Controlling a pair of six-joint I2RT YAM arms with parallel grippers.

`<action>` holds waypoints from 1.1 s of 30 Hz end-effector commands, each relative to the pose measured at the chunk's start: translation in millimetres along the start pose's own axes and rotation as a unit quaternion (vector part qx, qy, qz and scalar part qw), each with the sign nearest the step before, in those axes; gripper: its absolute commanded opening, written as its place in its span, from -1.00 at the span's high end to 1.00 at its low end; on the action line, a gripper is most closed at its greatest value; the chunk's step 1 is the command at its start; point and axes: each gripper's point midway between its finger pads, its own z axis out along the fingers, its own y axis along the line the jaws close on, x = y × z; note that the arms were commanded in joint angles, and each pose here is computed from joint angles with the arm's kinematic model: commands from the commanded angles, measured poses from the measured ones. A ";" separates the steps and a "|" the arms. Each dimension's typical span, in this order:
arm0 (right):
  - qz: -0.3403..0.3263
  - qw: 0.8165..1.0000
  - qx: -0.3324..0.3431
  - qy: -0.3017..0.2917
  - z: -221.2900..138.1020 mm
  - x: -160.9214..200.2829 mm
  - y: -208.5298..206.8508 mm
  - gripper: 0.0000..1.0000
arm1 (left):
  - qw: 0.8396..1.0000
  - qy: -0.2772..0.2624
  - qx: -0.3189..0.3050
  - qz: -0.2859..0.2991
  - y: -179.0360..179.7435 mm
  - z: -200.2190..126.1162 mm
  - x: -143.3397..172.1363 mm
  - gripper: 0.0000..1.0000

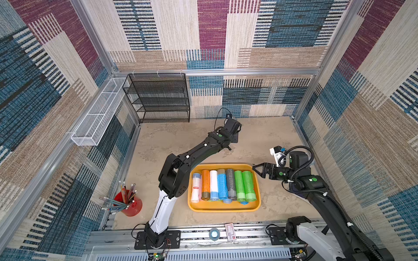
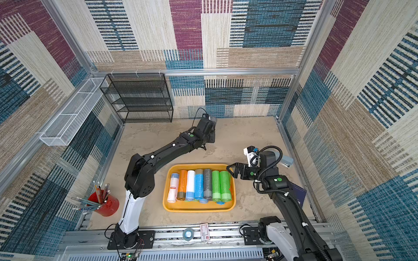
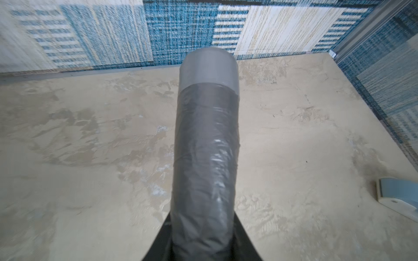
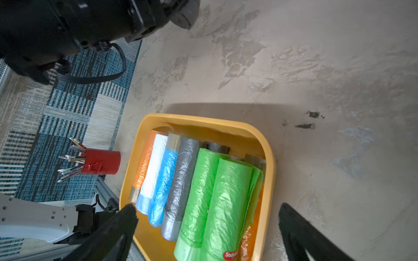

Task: Put the roll of trash bags into the storage box
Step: Pick up the roll of trash bags from the center of the board, then place the roll of trash bags in the storage box.

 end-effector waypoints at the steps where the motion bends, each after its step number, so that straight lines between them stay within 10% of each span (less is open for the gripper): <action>1: -0.002 0.999 -0.043 0.004 -1.6 4.3 14.8 -0.99 | 1.000 -0.013 -0.022 -0.016 20.3 -29.4 1.6 0.48; 17: 0.001 0.996 -0.085 0.026 3.5 19.2 25.6 -0.99 | 0.983 0.045 -0.061 -0.166 142.1 -220.1 153.9 0.51; 33: -0.041 0.989 -0.124 0.062 22.2 19.2 52.9 -0.98 | 0.978 0.075 -0.062 -0.185 149.1 -226.9 203.5 0.53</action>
